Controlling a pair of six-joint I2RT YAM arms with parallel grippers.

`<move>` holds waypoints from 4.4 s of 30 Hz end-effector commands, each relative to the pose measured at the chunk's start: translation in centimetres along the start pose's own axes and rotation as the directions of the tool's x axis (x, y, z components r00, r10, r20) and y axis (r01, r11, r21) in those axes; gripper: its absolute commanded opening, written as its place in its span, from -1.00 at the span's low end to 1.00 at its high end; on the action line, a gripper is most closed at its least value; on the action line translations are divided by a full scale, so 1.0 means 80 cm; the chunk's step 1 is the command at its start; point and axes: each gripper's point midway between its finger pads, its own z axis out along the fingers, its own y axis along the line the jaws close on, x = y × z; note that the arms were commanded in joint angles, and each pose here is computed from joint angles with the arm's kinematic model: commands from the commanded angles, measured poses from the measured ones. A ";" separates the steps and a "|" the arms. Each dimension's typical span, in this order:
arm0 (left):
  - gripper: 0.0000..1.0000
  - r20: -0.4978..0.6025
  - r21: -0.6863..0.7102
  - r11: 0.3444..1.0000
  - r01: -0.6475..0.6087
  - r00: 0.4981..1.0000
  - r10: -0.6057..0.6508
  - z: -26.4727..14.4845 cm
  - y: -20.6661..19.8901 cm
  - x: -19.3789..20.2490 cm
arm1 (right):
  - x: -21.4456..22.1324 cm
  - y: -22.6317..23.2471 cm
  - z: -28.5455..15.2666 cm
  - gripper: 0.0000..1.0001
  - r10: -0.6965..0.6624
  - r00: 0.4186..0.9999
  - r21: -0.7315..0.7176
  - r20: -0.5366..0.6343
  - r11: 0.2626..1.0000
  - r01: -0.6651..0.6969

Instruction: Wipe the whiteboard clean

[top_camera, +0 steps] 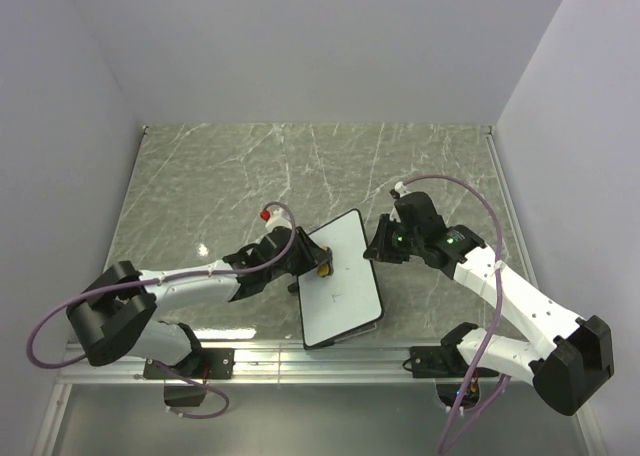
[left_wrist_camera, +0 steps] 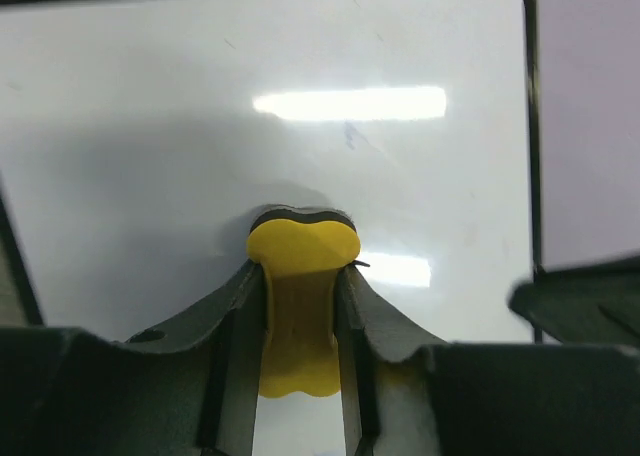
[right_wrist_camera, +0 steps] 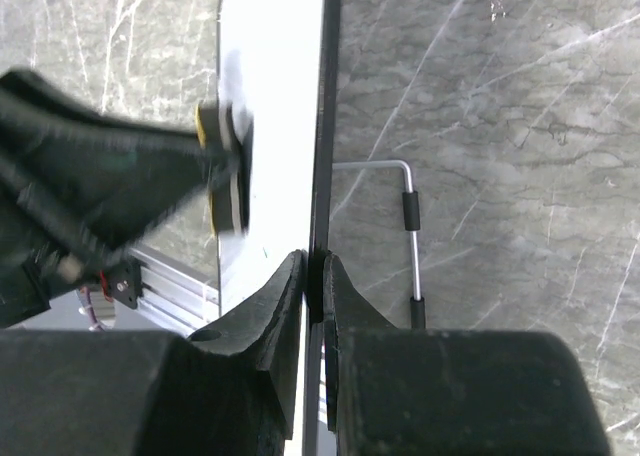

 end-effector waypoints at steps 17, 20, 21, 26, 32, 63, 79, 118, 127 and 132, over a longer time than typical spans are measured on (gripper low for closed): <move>-0.99 -0.349 0.009 0.956 -0.293 0.895 0.278 0.010 -0.061 0.116 | -0.020 0.026 -0.005 -1.00 -0.024 0.999 -0.064 0.044 0.998 0.027; -0.99 -0.357 0.050 0.957 -0.285 0.890 0.284 -0.009 -0.088 0.135 | -0.027 0.029 -0.005 -1.00 -0.027 0.998 -0.057 0.051 0.998 0.030; -0.99 -0.365 0.052 0.959 -0.277 0.889 0.276 -0.014 -0.089 0.141 | -0.030 0.030 -0.004 -1.00 -0.026 0.998 -0.053 0.053 0.998 0.028; -0.99 -0.345 -0.069 0.968 -0.241 0.916 0.204 -0.018 -0.043 0.138 | -0.035 0.036 -0.004 -1.00 -0.016 0.998 -0.067 0.063 0.998 0.021; -0.99 -0.365 -0.280 0.936 -0.214 0.925 0.102 -0.007 0.051 0.128 | -0.030 0.034 -0.005 -1.00 -0.012 0.998 -0.074 0.062 0.997 0.017; -0.99 -0.509 -0.229 0.916 -0.328 0.843 0.175 -0.040 -0.006 0.179 | -0.035 0.034 -0.010 -1.00 0.000 0.996 -0.072 0.092 0.997 0.007; -0.99 -0.467 -0.474 0.829 -0.297 0.883 0.050 -0.027 0.131 0.142 | -0.035 0.033 -0.016 -1.00 0.007 0.994 -0.069 0.106 0.998 0.000; -0.99 -0.409 -0.523 0.825 -0.215 0.912 -0.022 -0.082 0.210 0.205 | -0.051 0.045 -0.015 -1.00 0.003 0.994 -0.074 0.107 0.997 0.005; -0.99 -0.407 -0.590 0.770 -0.242 0.913 -0.025 -0.097 0.237 0.202 | -0.057 0.050 -0.024 -1.00 -0.002 0.992 -0.080 0.129 0.997 0.012; -0.99 -0.365 -0.645 0.744 -0.174 0.926 -0.100 -0.123 0.261 0.198 | -0.060 0.059 -0.033 -1.00 -0.004 0.990 -0.111 0.141 0.994 0.019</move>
